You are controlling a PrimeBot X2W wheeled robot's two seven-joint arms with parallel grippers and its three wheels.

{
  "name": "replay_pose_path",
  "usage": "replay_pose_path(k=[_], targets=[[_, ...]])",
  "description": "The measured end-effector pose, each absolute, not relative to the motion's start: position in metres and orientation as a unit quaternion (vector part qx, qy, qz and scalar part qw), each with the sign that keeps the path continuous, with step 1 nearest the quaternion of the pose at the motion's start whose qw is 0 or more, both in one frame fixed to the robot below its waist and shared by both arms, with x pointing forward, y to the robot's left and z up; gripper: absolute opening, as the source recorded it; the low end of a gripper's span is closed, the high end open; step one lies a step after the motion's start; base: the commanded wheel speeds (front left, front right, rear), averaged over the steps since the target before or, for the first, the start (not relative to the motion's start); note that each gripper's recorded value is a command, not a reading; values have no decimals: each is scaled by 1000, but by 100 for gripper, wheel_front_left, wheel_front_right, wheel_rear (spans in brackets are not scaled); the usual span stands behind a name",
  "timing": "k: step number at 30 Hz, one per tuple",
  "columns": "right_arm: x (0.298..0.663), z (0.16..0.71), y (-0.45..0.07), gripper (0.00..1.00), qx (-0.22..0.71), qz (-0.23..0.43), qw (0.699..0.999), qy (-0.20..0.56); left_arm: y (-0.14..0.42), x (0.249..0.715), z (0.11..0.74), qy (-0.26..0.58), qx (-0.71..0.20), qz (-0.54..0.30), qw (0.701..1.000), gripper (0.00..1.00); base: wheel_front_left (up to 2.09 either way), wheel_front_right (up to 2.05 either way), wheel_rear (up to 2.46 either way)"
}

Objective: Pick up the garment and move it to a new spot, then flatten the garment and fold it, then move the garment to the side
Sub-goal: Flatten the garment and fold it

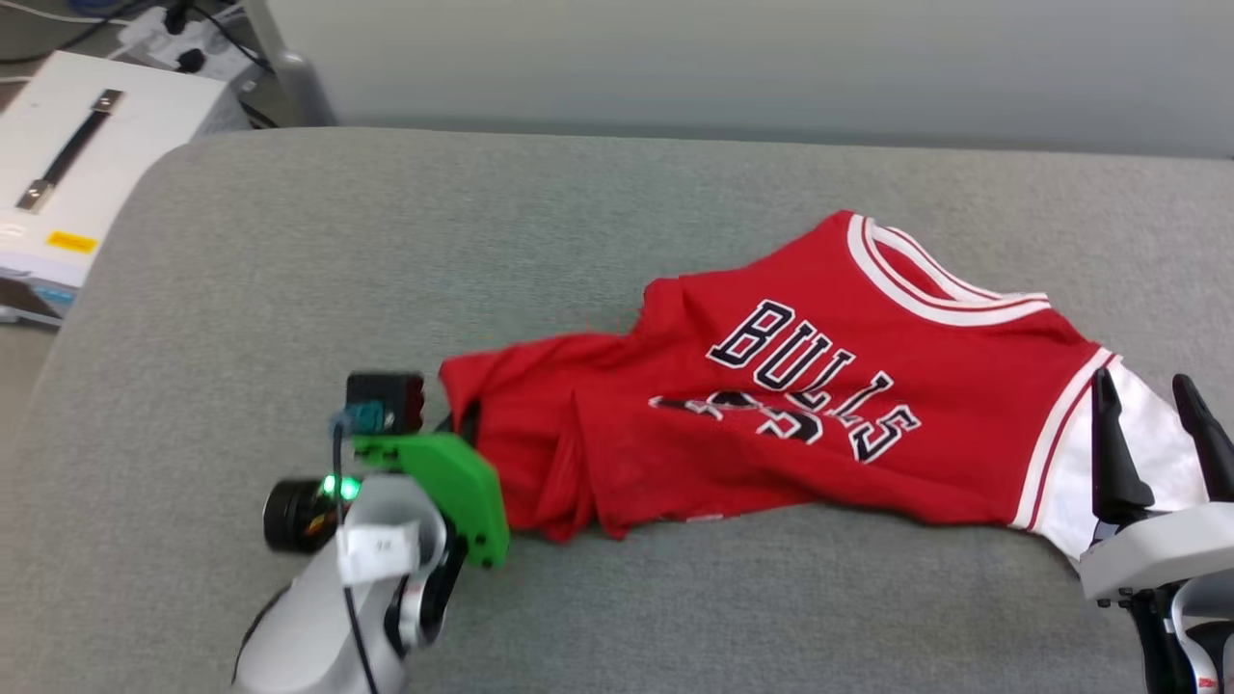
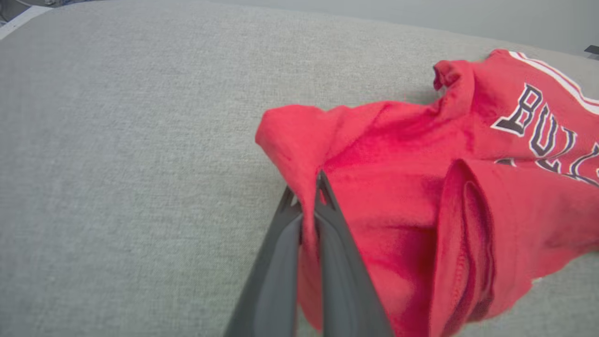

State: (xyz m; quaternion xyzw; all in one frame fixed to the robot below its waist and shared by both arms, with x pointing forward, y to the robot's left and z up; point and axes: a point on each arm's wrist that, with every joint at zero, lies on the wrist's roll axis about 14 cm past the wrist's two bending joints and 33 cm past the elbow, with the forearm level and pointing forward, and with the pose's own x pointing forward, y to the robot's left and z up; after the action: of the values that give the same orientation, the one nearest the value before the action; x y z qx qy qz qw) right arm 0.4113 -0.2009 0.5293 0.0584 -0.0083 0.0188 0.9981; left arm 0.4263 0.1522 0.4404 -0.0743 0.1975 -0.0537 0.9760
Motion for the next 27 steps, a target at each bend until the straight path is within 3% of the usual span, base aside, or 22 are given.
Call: replay_pose_path(k=[6, 11, 15, 16, 17, 18, 22, 27], targets=[[414, 535, -182, 100, 65, 42, 997, -14, 169, 366, 422, 241, -93, -27, 966, 0, 0, 0, 0], [418, 536, -167, 100, 70, 62, 996, -14, 125, 315, 405, 308, -117, -87, 940, 0, 0, 0, 0], [418, 534, -160, 100, 72, 70, 995, -8, 104, 308, 412, 307, -125, -118, 936, 0, 0, 0, 0], [418, 534, -160, 100, 72, 70, 995, -6, 101, 308, 414, 305, -126, -123, 936, 15, 0, 0, 0], [418, 533, -160, 100, 72, 70, 995, -4, 98, 309, 416, 301, -125, -127, 937, 78, 0, 0, 0], [417, 532, -161, 100, 72, 69, 995, -2, 96, 310, 417, 298, -123, -130, 938, 100, 0, 0, 0], [415, 532, -164, 100, 71, 65, 995, -1, 95, 320, 428, 270, -113, -136, 946, 100, 0, 0, 0], [412, 533, -166, 100, 70, 63, 996, 0, 102, 357, 484, 133, -95, -139, 977, 100, 0, 0, 0]])
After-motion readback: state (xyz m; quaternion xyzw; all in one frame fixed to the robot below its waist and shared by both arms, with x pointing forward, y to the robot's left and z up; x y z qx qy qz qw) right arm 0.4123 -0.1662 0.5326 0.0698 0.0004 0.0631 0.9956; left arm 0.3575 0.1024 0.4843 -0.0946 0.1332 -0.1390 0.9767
